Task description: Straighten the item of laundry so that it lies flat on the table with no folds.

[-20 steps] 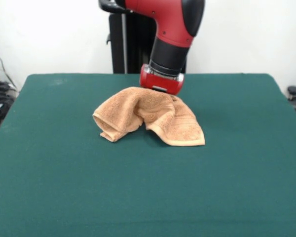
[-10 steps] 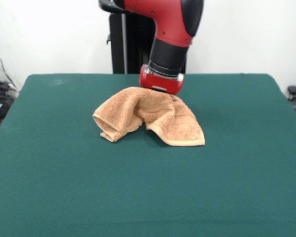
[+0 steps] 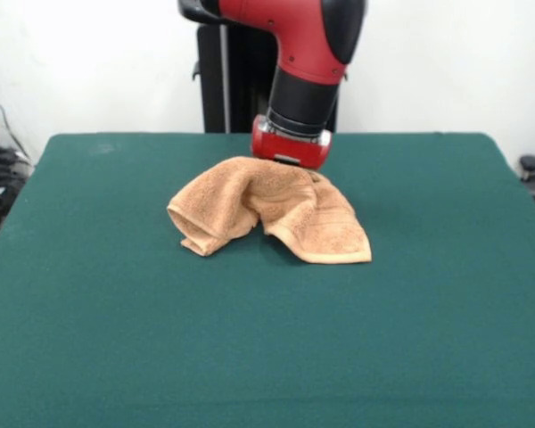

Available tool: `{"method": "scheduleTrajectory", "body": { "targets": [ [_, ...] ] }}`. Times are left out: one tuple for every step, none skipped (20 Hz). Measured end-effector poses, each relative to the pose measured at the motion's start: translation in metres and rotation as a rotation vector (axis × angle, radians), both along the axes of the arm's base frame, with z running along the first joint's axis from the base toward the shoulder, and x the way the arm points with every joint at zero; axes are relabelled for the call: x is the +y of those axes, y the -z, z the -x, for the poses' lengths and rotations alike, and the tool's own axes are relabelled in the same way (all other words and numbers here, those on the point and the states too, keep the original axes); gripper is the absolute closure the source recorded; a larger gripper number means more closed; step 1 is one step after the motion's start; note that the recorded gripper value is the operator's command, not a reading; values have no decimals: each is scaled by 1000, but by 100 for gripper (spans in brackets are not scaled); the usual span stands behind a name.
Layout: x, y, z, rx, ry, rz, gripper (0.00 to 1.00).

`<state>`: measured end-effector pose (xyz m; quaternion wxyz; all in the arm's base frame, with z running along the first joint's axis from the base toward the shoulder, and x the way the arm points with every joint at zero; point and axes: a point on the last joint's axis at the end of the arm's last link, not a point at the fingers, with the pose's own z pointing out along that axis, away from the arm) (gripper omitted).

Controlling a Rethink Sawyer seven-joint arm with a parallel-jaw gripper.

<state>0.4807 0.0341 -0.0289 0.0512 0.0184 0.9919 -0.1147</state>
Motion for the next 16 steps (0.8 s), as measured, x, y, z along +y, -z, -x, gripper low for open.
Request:
{"method": "scheduleTrajectory", "body": {
  "targets": [
    [0, -1, -1, 6, 7, -7, 100],
    [0, -1, -1, 10, 10, -12, 100],
    [0, -1, -1, 11, 12, -14, 100],
    [0, -2, -2, 14, 15, -18, 100],
    [1, -2, -2, 17, 17, -21, 100],
    [1, -4, -4, 22, 22, -27, 100],
    [1, -5, -4, 26, 24, -29, 100],
    [2, -6, -4, 30, 25, -31, 100],
    [3, -6, -4, 35, 27, -34, 100],
    [3, -6, -4, 38, 27, -35, 100],
    [6, -7, -4, 47, 27, -43, 100],
    [7, -8, -5, 49, 27, -47, 100],
    [9, -9, -5, 51, 26, -52, 100],
    [10, -9, -6, 52, 26, -55, 100],
    [12, -11, -8, 54, 25, -62, 100],
    [14, -12, -8, 56, 25, -66, 100]
  ]
}}
